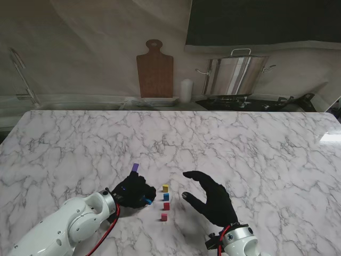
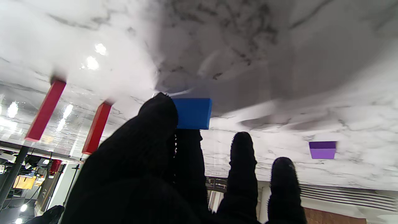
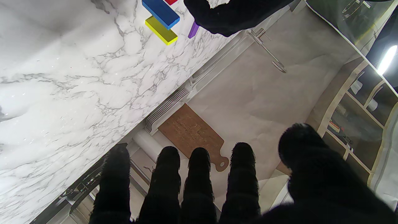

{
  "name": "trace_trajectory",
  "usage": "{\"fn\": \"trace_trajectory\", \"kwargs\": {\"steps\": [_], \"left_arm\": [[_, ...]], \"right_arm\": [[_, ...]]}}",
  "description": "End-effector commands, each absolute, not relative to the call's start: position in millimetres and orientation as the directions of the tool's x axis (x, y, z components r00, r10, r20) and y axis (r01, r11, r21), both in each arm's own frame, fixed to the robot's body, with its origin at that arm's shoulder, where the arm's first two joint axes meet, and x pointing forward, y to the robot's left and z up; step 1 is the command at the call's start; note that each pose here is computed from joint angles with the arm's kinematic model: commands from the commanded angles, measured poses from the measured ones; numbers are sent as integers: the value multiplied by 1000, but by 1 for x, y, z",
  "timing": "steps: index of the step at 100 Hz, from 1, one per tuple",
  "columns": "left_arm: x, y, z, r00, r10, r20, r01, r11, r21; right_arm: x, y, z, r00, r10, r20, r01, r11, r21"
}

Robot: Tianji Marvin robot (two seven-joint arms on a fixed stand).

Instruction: Arrange dominoes in a row

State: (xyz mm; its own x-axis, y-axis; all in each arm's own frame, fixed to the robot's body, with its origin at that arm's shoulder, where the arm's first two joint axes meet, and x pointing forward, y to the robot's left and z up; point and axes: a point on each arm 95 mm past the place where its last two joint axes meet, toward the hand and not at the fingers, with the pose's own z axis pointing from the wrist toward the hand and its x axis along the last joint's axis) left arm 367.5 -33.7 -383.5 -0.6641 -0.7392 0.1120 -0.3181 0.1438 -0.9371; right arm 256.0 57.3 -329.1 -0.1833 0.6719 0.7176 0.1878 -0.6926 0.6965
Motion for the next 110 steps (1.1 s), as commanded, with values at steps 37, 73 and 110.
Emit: {"fn": "trace_trajectory", "kwargs": {"steps": [37, 73, 110], "left_arm": [[356, -29, -387, -612, -778, 143, -345, 100, -933], [356, -23, -362, -539, -806, 244, -359, -42, -932], [357, -22, -351, -500, -815, 294, -349, -121, -929]], "right_arm": [[255, 57, -330, -177, 670, 721, 189, -695, 693], [254, 58, -330, -179, 669, 721, 193, -695, 693], [254, 58, -330, -179, 668, 722, 192, -696, 692]]}}
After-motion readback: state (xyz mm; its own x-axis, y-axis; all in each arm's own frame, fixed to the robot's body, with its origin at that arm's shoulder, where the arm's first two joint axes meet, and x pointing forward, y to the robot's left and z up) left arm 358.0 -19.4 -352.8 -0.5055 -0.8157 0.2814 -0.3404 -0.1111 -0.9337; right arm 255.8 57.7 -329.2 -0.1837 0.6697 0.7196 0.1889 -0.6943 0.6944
